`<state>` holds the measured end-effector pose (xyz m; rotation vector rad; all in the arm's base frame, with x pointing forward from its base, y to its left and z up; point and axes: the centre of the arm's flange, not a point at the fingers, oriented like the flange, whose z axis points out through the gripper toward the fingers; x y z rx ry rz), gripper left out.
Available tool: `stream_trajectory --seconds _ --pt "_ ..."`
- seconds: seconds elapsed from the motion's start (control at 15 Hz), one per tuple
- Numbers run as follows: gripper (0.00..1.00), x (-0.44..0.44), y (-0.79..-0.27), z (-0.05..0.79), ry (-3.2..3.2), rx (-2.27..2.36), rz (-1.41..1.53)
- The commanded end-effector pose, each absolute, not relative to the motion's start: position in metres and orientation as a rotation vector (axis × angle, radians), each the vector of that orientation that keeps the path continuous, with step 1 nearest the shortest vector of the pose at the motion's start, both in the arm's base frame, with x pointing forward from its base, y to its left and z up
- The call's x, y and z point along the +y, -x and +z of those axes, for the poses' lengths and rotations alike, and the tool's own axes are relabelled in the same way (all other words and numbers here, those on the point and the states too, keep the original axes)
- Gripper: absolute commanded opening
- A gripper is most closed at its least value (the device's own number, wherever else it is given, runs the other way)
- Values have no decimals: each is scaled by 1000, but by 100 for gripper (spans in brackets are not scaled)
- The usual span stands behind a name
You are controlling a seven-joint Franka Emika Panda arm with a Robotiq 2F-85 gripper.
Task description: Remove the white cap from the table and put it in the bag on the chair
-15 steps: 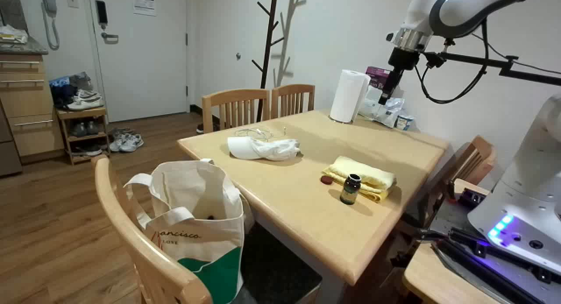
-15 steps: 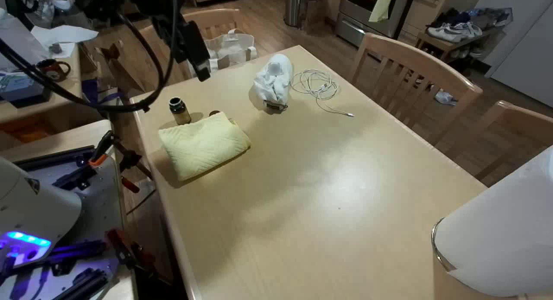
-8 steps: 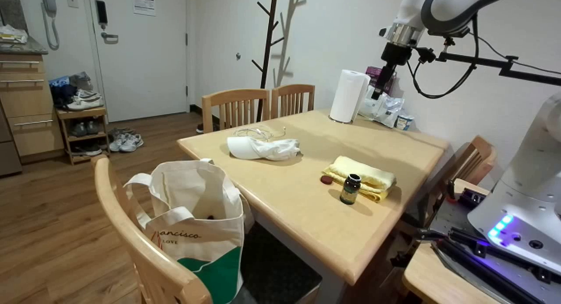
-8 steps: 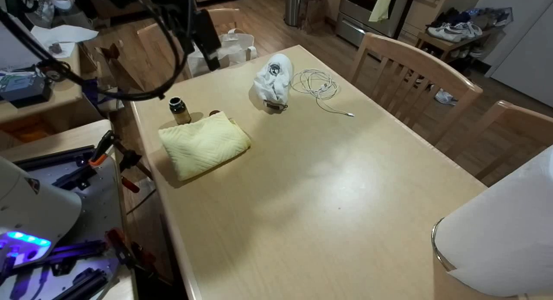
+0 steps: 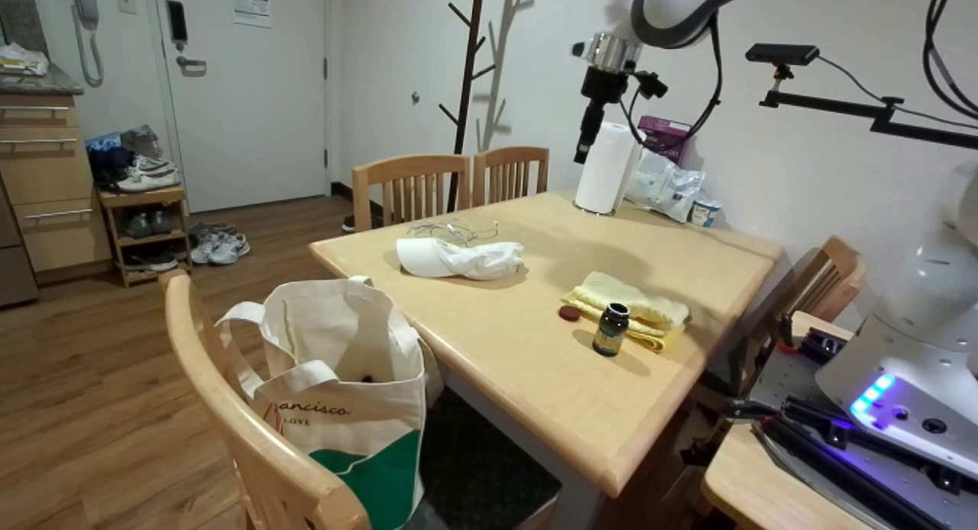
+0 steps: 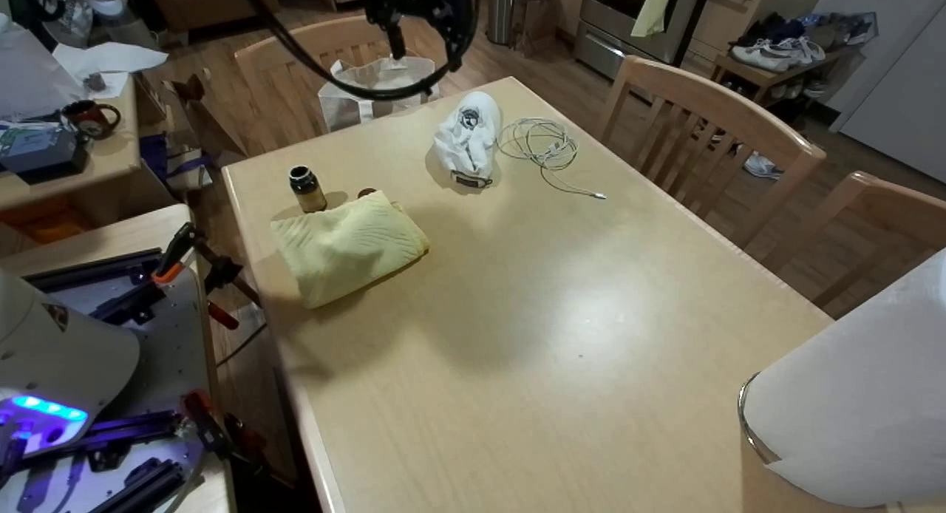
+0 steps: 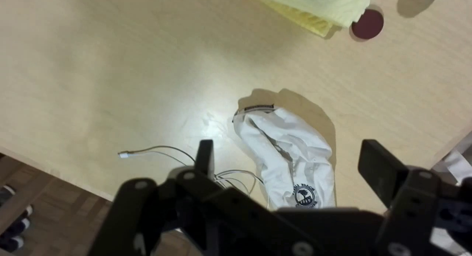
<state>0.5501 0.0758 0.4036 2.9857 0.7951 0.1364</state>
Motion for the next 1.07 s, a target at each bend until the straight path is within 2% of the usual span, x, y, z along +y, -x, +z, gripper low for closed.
stream_trajectory --seconds 0.0,0.4,0.47,0.53,1.0 --pt "100 131 -624 388 -2899 1062 93" --pt "100 210 -666 372 -2763 1401 119" --pt "100 216 -667 368 -2745 1421 112" --pt "100 207 -644 365 -2808 1339 133" --pt "100 229 -657 360 -2716 1458 113"
